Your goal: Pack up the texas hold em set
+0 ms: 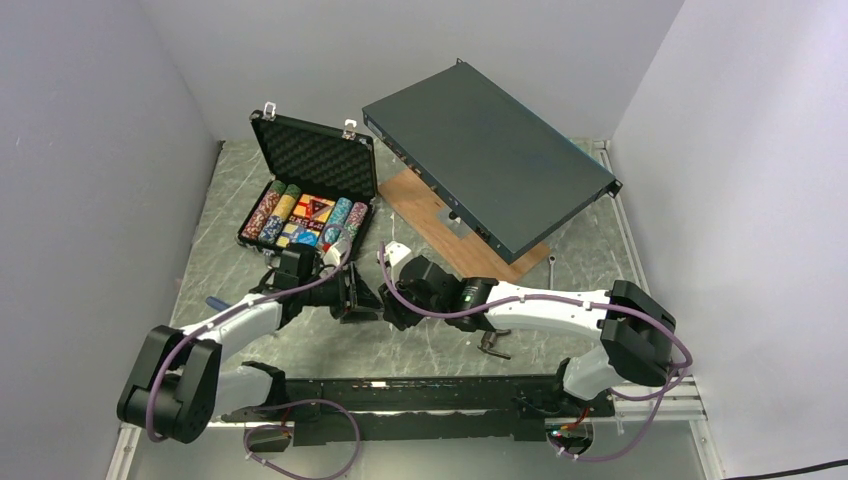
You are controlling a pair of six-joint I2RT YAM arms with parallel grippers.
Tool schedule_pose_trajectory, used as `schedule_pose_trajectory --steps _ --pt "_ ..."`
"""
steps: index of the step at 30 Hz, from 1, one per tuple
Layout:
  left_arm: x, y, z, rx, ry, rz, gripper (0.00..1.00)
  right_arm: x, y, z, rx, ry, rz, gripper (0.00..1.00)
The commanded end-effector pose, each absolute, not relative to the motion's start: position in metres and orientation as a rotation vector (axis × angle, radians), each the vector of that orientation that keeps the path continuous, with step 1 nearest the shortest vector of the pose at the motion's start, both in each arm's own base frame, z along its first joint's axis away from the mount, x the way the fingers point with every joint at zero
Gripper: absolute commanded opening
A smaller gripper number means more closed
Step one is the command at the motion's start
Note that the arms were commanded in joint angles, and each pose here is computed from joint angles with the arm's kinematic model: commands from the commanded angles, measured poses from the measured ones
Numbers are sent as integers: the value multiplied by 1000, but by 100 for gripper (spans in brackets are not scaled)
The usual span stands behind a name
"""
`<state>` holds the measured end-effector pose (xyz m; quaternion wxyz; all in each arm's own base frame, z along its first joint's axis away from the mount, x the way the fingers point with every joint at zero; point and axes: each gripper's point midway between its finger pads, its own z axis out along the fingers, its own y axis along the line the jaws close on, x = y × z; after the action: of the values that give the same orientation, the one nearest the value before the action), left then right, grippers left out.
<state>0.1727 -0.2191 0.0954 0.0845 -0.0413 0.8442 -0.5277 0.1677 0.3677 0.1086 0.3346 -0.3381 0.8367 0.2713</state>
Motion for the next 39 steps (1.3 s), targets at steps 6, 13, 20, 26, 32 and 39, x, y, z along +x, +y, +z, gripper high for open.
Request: schedule_pose_trajectory --steps 6,13,20,26,32,39 --pt "169 -237 105 9 2470 -1670 52 175 388 147 -854 2068 797 36" --pt "158 -247 103 52 2493 -1713 41 174 391 145 -858 2071 789 36" --pt "152 -249 101 64 2508 -1726 23 175 391 140 -861 2077 769 36" --pt "146 -246 93 43 2552 -1701 0 175 392 137 -861 2083 761 36" --pt "155 -231 89 13 2628 -1450 0 176 378 138 -825 2098 719 54" --pt "188 -166 92 -353 2719 -846 0 170 337 133 -740 2137 657 74"
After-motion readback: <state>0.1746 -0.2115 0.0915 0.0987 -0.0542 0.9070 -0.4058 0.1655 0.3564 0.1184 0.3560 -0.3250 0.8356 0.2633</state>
